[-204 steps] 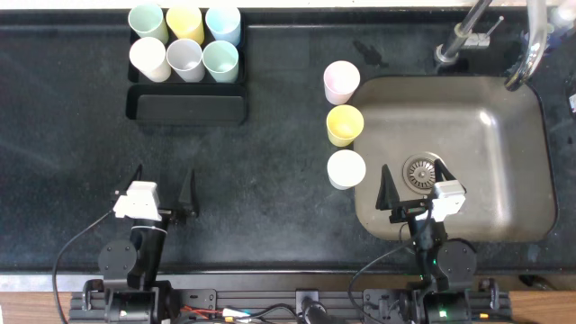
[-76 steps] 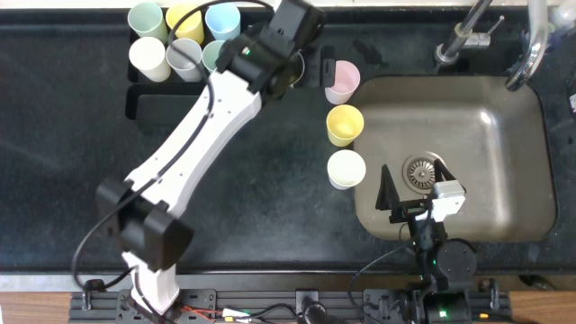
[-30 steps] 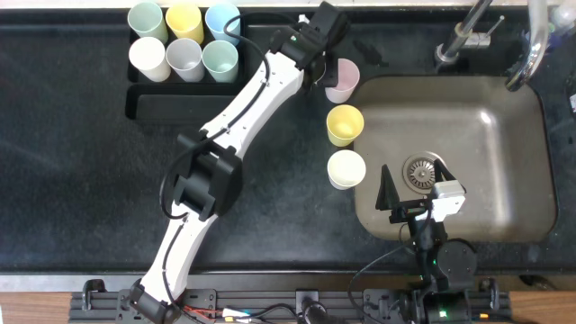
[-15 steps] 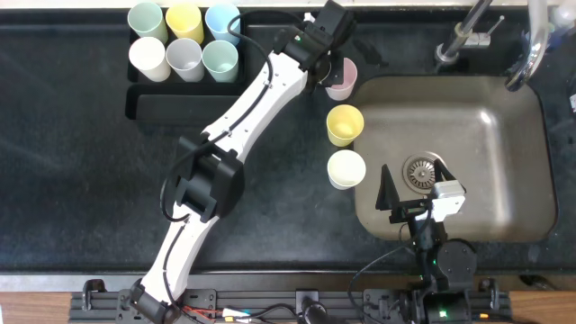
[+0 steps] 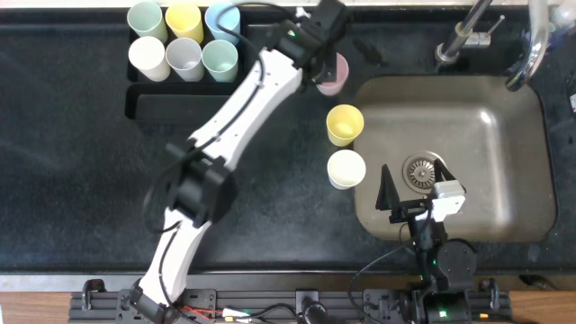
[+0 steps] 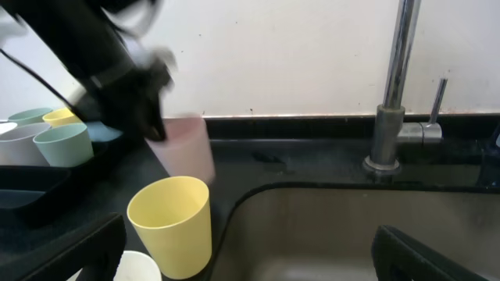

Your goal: Store Cups

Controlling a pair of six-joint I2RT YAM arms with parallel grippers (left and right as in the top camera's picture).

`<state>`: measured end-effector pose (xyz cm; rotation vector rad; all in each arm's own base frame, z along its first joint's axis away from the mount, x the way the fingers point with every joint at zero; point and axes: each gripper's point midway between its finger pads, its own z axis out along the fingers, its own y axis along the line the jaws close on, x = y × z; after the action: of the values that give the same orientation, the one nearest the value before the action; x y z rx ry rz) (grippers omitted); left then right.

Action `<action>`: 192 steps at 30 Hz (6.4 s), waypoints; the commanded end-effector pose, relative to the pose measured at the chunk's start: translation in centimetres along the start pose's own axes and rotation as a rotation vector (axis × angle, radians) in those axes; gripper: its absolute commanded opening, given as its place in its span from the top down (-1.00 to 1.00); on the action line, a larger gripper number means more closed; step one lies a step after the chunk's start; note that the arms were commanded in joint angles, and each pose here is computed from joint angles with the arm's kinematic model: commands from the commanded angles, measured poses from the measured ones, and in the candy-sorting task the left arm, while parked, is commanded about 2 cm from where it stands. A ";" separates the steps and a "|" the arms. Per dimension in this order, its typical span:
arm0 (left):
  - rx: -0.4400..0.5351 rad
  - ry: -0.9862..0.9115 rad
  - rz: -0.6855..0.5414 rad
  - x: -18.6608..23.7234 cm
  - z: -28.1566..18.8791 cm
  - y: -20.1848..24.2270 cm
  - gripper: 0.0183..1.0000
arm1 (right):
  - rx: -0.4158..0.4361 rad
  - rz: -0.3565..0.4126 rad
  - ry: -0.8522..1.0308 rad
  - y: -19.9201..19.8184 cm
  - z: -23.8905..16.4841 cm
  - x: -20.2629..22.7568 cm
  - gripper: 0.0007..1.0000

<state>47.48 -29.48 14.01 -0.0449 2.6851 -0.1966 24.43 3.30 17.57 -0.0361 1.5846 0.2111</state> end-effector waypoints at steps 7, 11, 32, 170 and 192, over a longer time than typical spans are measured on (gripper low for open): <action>-0.099 -0.331 -0.204 -6.9 -16.8 14.4 0.96 | 0.001 0.004 -0.003 -0.1 0.0 0.3 -1.00; -0.186 -0.309 -0.286 -5.3 -17.2 21.8 0.97 | 0.001 0.004 -0.003 -0.1 0.0 0.3 -1.00; -0.321 -0.036 -0.462 2.2 -10.2 36.3 0.97 | 0.001 0.004 -0.003 -0.1 0.0 0.3 -0.99; -0.009 0.287 -0.007 12.6 2.2 -2.8 0.92 | 0.001 0.004 -0.003 -0.1 0.0 0.3 -1.00; -0.293 -0.085 -0.549 1.1 -15.1 18.2 0.97 | 0.001 0.004 -0.003 -0.1 0.0 0.3 -0.99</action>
<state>40.00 -13.72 23.11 -0.5951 2.6557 -0.0449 24.43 3.30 17.56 -0.0358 1.5850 0.2108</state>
